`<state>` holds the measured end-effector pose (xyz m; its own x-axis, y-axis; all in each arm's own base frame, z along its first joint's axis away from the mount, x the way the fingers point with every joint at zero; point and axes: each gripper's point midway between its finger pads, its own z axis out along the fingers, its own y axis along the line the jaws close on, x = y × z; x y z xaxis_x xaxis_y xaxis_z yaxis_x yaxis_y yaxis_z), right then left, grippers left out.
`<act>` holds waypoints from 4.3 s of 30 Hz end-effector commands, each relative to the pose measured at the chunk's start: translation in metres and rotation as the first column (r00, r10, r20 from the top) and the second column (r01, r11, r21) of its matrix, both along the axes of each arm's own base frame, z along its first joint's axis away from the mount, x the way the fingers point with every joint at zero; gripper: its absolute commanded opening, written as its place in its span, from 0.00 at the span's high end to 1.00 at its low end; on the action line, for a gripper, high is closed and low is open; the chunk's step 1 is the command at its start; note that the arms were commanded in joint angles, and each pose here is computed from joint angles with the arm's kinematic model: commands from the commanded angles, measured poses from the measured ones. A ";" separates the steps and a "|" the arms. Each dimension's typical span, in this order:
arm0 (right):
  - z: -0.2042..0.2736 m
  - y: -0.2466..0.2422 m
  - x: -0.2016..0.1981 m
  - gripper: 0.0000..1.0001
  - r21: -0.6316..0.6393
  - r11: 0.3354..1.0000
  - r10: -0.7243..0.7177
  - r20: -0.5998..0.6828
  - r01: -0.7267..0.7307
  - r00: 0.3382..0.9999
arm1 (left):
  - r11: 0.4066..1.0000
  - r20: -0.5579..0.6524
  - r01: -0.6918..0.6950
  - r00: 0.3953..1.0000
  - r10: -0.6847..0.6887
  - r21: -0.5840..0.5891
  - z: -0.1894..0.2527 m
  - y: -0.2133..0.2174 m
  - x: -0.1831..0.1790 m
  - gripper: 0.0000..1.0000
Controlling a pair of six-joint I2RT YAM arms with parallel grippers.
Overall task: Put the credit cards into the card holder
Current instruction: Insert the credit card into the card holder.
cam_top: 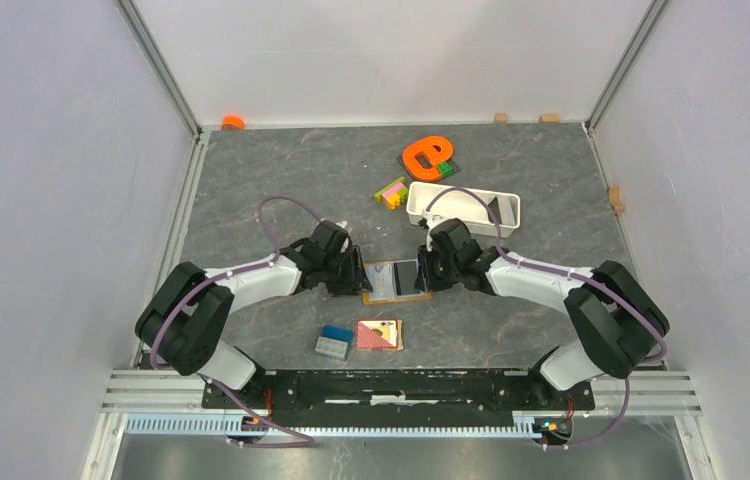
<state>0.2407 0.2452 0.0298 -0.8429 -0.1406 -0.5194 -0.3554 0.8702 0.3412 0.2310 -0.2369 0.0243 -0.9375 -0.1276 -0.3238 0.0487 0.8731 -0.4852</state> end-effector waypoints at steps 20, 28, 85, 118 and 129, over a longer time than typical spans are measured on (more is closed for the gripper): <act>0.005 0.023 0.004 0.80 0.143 0.990 0.011 -0.005 -0.010 1.000 | 1.000 -0.006 0.006 1.000 -0.006 0.000 -0.012 0.002 -0.004 0.60; 0.013 0.031 0.008 0.81 0.187 0.982 0.008 0.011 -0.010 1.000 | 1.000 -0.010 0.007 1.000 -0.007 -0.010 -0.012 0.001 -0.005 0.62; -0.008 -0.010 0.018 0.78 0.086 0.992 -0.090 -0.011 0.091 0.996 | 1.000 -0.003 0.001 1.000 -0.001 -0.012 -0.009 0.003 -0.006 0.65; 0.020 0.052 0.005 0.77 0.400 0.916 0.057 -0.051 -0.032 0.997 | 0.999 -0.003 0.024 1.000 -0.024 -0.027 -0.008 -0.002 -0.005 0.67; 0.041 0.058 0.006 0.79 0.430 0.901 0.066 -0.003 -0.059 0.998 | 0.999 -0.002 0.024 1.000 -0.024 -0.031 -0.008 -0.002 -0.005 0.68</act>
